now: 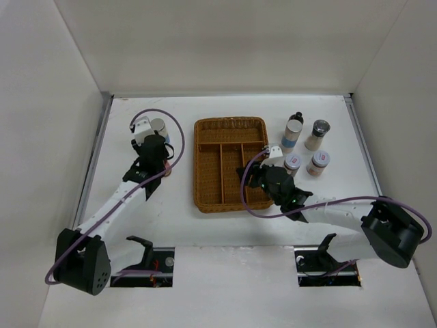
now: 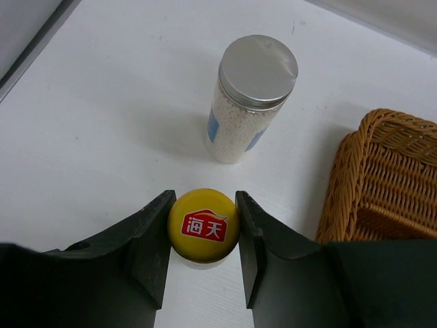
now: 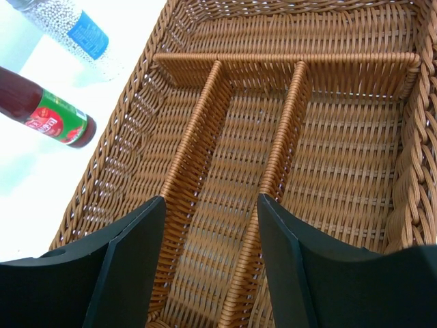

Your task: Organize the condiment bottles

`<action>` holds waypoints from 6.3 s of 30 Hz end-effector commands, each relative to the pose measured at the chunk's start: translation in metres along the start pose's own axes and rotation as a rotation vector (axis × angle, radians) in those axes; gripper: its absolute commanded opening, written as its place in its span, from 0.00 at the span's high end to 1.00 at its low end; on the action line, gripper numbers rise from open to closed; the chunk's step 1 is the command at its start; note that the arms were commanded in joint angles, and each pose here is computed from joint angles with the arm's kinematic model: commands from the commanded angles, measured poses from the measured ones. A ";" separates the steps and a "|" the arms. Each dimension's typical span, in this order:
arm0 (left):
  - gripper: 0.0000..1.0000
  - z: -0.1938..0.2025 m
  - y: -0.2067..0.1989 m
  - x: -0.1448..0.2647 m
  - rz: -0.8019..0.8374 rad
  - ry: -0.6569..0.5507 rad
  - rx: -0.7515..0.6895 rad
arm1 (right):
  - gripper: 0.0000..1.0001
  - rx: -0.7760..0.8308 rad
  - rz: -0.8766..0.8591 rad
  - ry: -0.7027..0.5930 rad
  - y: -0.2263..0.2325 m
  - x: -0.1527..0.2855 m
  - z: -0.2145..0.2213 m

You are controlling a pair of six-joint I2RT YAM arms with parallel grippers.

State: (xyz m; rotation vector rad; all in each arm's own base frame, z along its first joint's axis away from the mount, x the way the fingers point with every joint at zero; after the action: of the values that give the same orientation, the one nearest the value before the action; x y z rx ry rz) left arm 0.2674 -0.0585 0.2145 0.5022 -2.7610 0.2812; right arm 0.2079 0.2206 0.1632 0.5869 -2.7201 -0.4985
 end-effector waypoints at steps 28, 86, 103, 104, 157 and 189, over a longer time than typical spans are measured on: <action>0.88 -0.132 -0.193 -0.018 0.403 -0.334 0.065 | 0.18 -0.074 -0.009 -0.094 0.001 0.003 -0.024; 0.07 -0.039 -0.050 -0.072 -0.067 -0.119 -0.053 | 0.09 -0.074 -0.006 -0.082 -0.001 0.000 -0.021; 0.72 -0.038 -0.038 -0.099 -0.104 -0.134 -0.031 | 0.08 -0.073 -0.008 -0.079 -0.002 -0.001 -0.020; 0.73 -0.042 -0.038 -0.084 -0.094 -0.162 -0.019 | 0.08 -0.072 -0.009 -0.080 -0.001 -0.001 -0.021; 0.00 0.051 -0.030 0.069 0.379 -0.285 0.419 | 0.00 -0.059 0.660 -0.068 -0.107 0.031 -0.075; 0.00 0.080 0.000 0.045 0.286 -0.264 0.440 | 0.45 -0.013 0.236 -0.293 0.018 -0.002 -0.141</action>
State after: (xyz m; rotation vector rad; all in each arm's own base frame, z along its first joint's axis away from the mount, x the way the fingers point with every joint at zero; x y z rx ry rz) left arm 0.2025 -0.0906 0.1483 0.2838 -3.0141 0.8978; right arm 0.2472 0.1626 0.2448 -0.0345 -2.9009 -0.3646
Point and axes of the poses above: each gripper's point midway between its finger pads, its own x axis back along the fingers, its own y axis along the line the jaws close on, z = x × y, the point moved 10 cm from there along x, back along the fingers, and after that the axes turned 2 degrees about -x, right-handed, at the moved point
